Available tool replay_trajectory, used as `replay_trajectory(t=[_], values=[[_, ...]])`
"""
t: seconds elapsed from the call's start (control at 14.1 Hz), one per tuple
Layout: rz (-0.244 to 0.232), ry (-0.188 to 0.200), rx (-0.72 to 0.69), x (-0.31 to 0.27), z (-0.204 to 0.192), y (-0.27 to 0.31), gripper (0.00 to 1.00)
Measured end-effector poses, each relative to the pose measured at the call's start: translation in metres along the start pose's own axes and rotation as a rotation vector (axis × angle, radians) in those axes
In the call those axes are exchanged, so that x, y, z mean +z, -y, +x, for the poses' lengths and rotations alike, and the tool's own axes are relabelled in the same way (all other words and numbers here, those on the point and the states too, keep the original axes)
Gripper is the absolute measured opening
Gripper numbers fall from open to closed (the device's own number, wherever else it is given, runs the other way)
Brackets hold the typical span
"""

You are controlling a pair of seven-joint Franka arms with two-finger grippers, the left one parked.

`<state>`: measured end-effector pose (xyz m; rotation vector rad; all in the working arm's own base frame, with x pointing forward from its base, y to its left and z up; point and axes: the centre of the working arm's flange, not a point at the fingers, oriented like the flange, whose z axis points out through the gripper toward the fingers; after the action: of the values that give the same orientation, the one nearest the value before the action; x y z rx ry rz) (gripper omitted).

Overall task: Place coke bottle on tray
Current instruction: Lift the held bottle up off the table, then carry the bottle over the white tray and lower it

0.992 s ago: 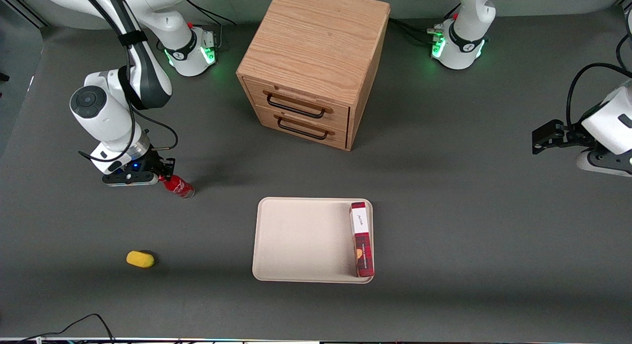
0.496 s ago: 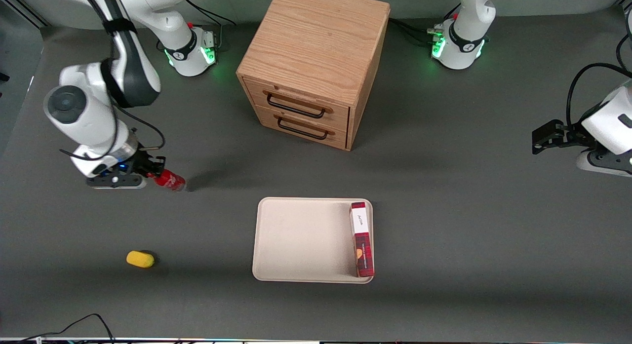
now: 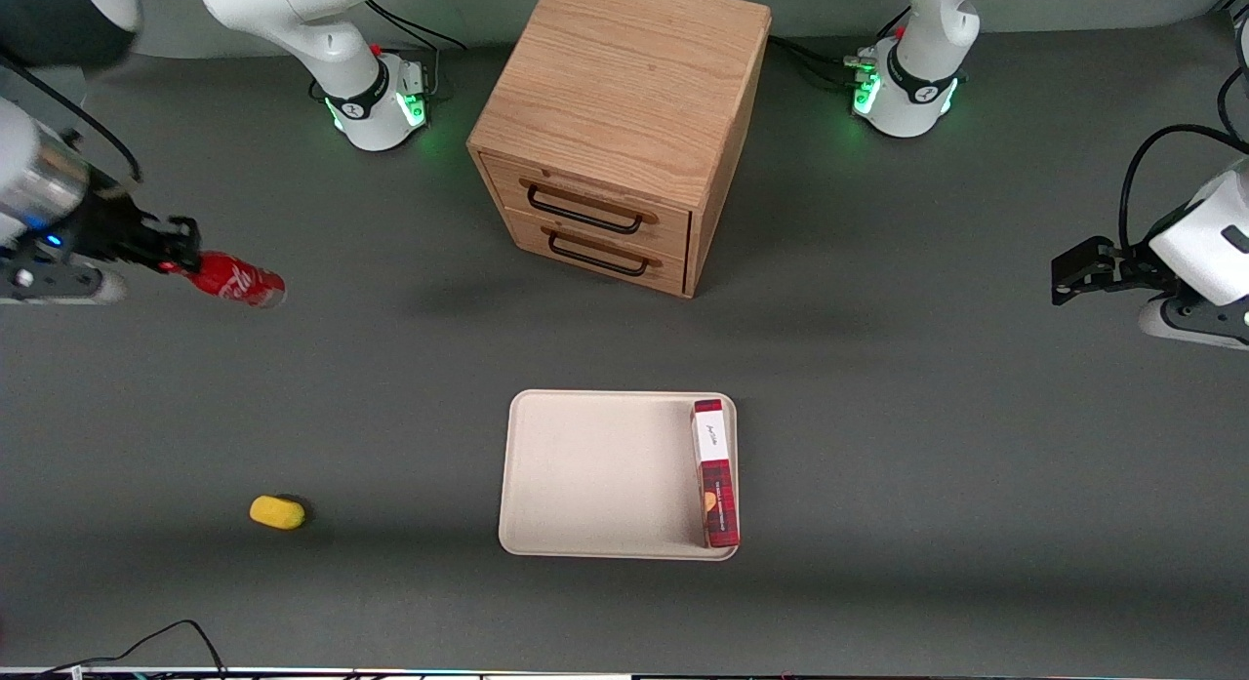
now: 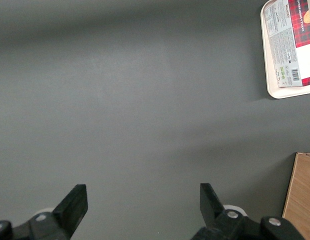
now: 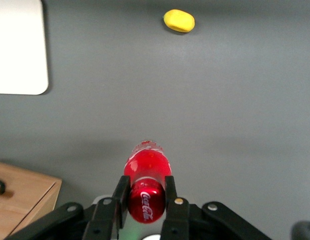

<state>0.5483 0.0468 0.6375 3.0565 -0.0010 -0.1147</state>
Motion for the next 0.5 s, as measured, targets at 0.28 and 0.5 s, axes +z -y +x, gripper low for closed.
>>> replay_trajectory(t=[0.28, 0.5], values=[[0.04, 0.007, -0.01, -0.003, 0.016, 0.006, 0.32], [0.098, 0.012, -0.019, 0.025, 0.069, 0.06, 0.32]])
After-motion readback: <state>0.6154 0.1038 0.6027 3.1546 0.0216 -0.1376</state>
